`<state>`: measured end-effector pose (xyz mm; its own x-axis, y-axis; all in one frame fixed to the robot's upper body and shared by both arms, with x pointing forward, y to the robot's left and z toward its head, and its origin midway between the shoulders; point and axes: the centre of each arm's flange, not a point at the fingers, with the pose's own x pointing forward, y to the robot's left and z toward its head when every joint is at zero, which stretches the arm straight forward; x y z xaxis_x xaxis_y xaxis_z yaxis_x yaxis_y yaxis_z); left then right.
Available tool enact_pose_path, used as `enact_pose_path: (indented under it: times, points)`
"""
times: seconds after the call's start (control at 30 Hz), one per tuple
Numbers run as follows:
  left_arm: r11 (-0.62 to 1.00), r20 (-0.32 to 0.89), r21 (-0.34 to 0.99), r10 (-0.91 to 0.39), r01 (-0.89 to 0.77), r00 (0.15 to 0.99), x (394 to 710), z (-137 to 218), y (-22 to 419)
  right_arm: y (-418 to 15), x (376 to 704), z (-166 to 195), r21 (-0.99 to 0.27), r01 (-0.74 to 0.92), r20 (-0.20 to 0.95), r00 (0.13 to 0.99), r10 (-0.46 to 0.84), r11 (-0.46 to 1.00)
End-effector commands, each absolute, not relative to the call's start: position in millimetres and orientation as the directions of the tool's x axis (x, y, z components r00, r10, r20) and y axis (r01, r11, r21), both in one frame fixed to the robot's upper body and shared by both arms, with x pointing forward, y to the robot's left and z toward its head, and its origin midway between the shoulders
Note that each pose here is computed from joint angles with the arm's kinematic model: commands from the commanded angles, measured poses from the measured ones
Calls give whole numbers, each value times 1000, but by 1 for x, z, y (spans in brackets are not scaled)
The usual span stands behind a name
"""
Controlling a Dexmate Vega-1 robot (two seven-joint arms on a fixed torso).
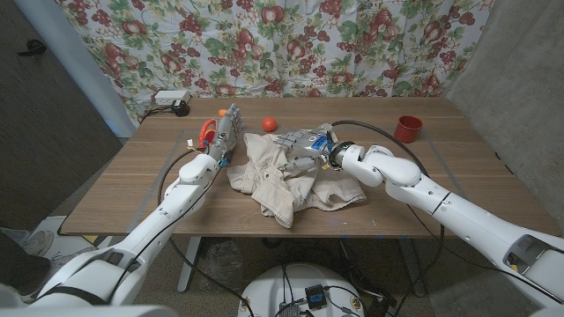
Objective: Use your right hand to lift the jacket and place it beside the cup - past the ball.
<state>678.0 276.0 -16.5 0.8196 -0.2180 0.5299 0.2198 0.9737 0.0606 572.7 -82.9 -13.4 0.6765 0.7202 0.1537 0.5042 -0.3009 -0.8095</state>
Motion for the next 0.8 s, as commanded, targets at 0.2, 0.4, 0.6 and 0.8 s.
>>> enact_pose_path:
  times: [0.2,0.4,0.6,0.8]
  points:
    - [973,527,64,-221,221,820,681,-15,275,-81,579,-24,-804,488,116,690,715,-340]
    - [973,525,67,-222,220,822,682,-14,274,-80,581,-25,-806,485,113,688,717,-338]
    - [973,525,69,-221,218,822,683,-13,275,-79,583,-28,-806,479,102,692,715,-349]
    - [974,523,67,-221,218,823,683,-14,275,-78,585,-30,-806,473,96,696,712,-355]
